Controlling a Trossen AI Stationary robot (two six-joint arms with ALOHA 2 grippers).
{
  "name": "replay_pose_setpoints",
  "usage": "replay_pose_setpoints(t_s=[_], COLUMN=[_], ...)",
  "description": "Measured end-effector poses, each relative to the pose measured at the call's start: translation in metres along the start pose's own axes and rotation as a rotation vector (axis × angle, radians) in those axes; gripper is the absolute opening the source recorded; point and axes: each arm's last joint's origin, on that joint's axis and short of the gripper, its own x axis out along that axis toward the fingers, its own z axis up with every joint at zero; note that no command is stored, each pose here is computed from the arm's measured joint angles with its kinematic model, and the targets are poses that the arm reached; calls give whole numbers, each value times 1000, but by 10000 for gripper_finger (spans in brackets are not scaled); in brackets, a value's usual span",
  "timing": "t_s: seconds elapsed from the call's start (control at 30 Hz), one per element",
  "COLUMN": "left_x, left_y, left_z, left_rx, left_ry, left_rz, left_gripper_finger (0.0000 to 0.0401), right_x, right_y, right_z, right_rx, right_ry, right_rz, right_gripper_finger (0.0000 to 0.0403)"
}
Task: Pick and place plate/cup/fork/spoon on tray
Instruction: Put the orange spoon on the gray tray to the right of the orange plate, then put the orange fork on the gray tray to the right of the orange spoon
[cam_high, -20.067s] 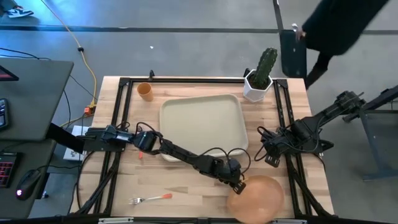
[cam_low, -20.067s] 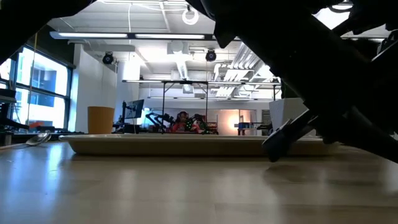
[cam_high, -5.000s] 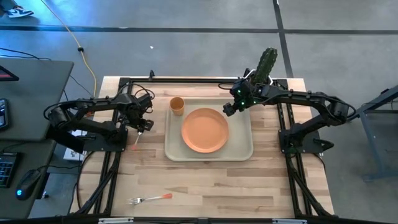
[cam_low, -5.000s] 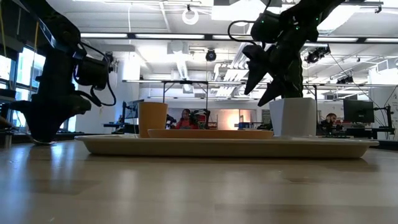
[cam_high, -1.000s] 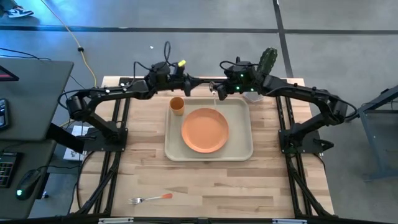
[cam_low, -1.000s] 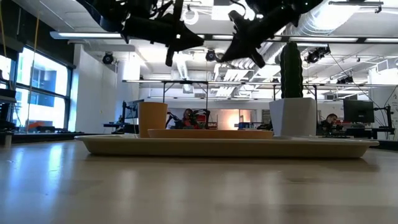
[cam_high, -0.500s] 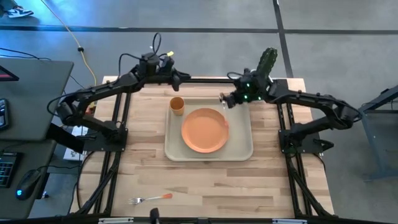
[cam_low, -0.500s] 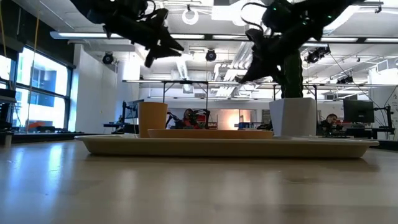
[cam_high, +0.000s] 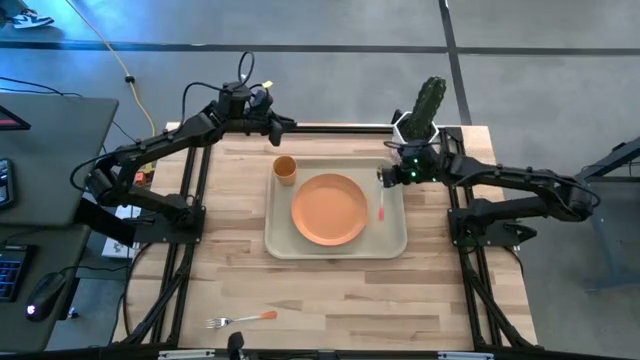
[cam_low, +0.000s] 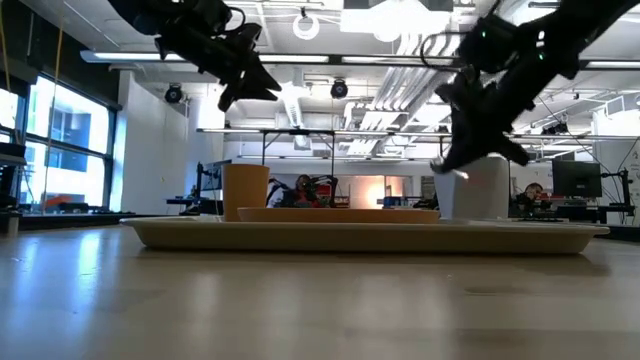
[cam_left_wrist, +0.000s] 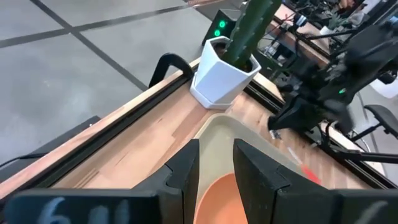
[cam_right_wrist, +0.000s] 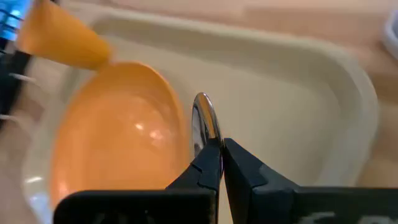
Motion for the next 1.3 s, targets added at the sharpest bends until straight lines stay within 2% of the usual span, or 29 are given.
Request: replay_pose_setpoints(t_s=[0.17,0.4,0.67,0.87,1.03,1.2,1.3], left_x=[0,0,-3,-22,-50,-81,-98], left_y=[1,3,2,-8,-22,-37,-48], left_z=[-3,-9,-26,-38,-39,-37,-40], left_rx=[-11,-36,-42,-18,23,54,34], left_ry=[27,89,255,385,401,346,334], left_rz=[8,28,61,96,125,112,94], left_gripper_finger=[88,88,88,88,88,88,88], right_x=[17,33,60,69,73,73,69], right_y=[-12,-13,-18,-20,-22,-23,-22], right_z=[-13,-17,-29,-29,-31,-31,-30], right_rx=[41,73,31,31,32,32,85], right_ry=[31,85,144,129,145,127,103], right_rz=[35,57,-34,-57,-75,-87,-103], right_gripper_finger=[0,0,0,2,35,91,124])
